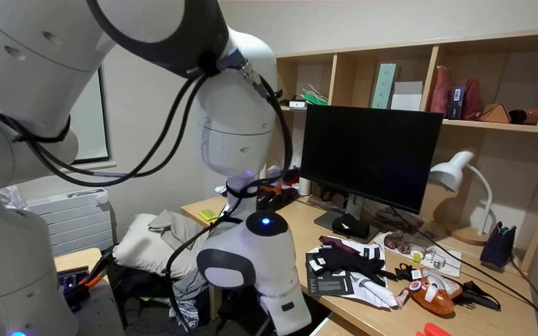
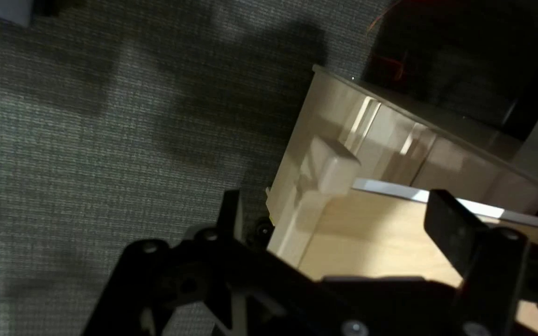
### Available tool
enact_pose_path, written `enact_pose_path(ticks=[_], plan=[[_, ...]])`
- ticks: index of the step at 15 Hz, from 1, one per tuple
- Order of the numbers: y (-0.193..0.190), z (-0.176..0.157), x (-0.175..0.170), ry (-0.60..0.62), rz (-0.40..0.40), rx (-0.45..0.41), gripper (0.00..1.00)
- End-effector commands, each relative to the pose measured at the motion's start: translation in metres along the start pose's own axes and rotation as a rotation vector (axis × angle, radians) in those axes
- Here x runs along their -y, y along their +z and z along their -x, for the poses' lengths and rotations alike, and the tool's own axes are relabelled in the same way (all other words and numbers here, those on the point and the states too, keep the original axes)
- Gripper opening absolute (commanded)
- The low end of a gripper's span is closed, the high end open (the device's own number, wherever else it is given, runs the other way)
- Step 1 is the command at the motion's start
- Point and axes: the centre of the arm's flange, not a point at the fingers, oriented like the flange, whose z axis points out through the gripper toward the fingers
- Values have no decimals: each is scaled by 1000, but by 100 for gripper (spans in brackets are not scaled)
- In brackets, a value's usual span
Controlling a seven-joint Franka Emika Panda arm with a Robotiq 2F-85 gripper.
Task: Open the top drawer fully
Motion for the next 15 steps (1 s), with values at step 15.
enact_pose_path(ticks=[15], plan=[[38, -12, 21, 300, 139, 82, 100]])
